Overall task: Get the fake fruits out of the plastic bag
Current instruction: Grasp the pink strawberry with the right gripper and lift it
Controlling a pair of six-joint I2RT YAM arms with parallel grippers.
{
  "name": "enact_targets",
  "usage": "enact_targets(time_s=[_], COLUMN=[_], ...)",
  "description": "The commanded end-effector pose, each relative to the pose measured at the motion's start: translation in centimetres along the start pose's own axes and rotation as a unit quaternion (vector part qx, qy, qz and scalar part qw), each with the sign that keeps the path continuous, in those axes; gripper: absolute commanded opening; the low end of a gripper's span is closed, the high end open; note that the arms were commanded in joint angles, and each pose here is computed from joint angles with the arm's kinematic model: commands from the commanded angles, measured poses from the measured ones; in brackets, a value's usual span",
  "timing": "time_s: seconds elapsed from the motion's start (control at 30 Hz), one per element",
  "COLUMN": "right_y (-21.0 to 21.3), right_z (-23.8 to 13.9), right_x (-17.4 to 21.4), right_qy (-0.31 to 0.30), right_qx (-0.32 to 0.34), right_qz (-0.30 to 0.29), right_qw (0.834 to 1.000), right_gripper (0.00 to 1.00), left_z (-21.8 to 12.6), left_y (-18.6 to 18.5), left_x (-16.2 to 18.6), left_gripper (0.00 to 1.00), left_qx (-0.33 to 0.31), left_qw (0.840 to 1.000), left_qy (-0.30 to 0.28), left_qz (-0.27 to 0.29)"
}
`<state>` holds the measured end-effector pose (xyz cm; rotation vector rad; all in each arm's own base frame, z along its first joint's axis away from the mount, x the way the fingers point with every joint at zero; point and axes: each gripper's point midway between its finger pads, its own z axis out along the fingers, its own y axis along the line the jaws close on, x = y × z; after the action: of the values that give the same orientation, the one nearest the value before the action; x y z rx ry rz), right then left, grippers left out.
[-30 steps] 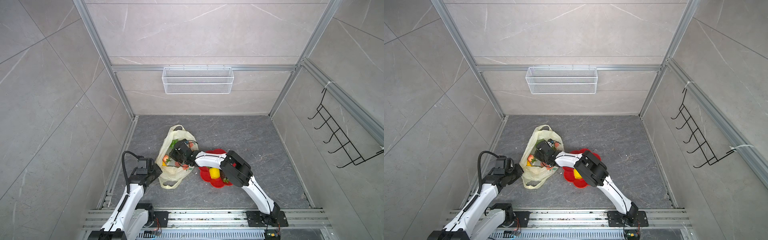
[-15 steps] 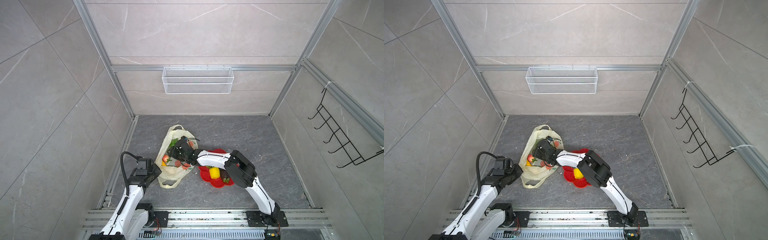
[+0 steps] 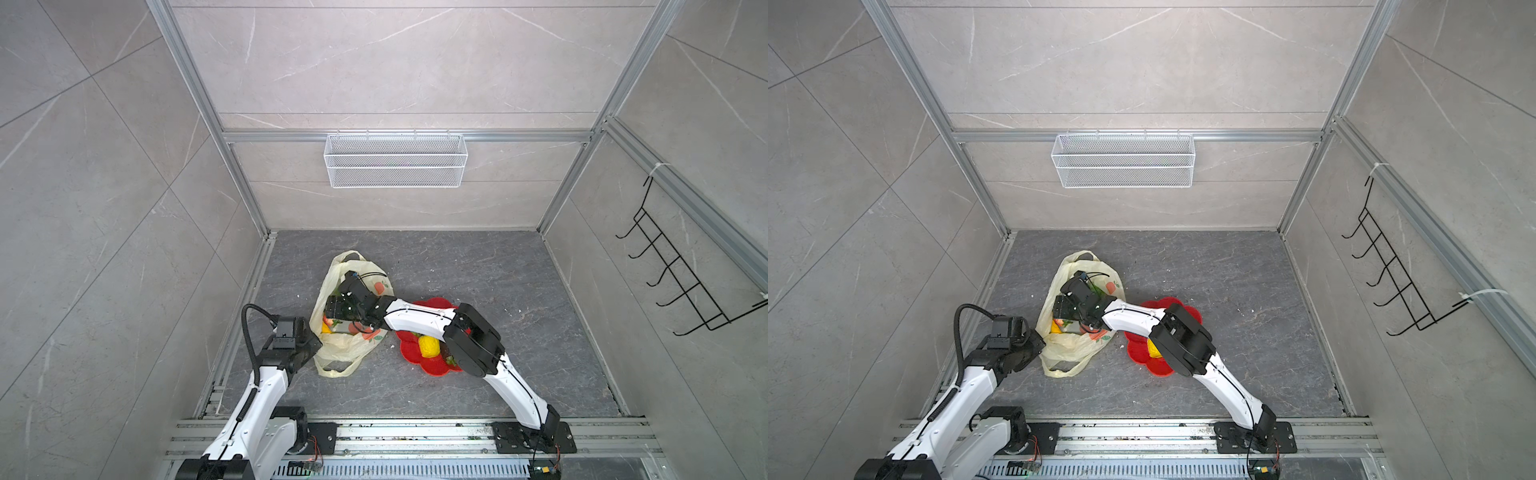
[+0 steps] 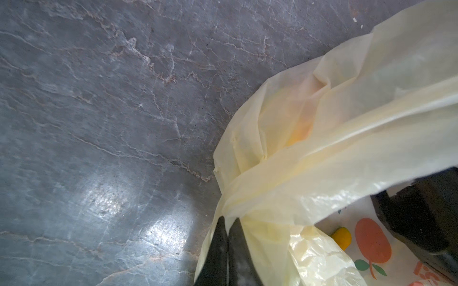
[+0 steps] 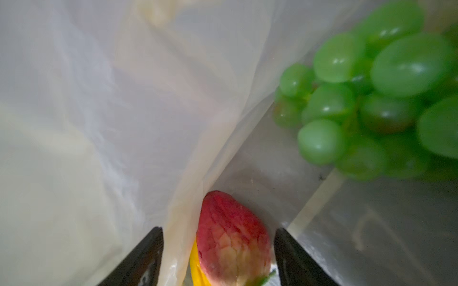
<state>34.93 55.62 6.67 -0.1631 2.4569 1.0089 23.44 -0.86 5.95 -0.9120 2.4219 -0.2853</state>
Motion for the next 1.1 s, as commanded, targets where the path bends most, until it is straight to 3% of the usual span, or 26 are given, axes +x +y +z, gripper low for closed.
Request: enact_targets(time_s=[0.0, 0.3, 0.63, 1.07], right_y=[-2.0, -3.0, -3.1, 2.4], right_z=[1.0, 2.4, 2.7, -7.0], right_x=[2.2, 3.7, 3.2, -2.4], right_qy=[0.034, 0.055, 0.048, 0.000], right_qx=[0.051, 0.081, 0.099, 0.059], right_qz=[-0.020, -0.033, -0.047, -0.113], right_qw=[0.998, 0.995, 0.993, 0.992], right_gripper=[0.73, 0.69, 0.51, 0.42], left_z=[-0.4, -0.2, -0.4, -0.2], left_y=[0.6, 0.7, 0.8, -1.0], left_x=[-0.5, -0.6, -0.7, -1.9], left_gripper=[0.00, 0.00, 0.00, 0.00], left_qx=[-0.013, -0.010, -0.007, 0.018], left_qw=[1.000, 1.000, 1.000, 1.000], left_qy=[-0.010, -0.005, -0.010, -0.014], left_qz=[-0.019, -0.028, -0.028, 0.012])
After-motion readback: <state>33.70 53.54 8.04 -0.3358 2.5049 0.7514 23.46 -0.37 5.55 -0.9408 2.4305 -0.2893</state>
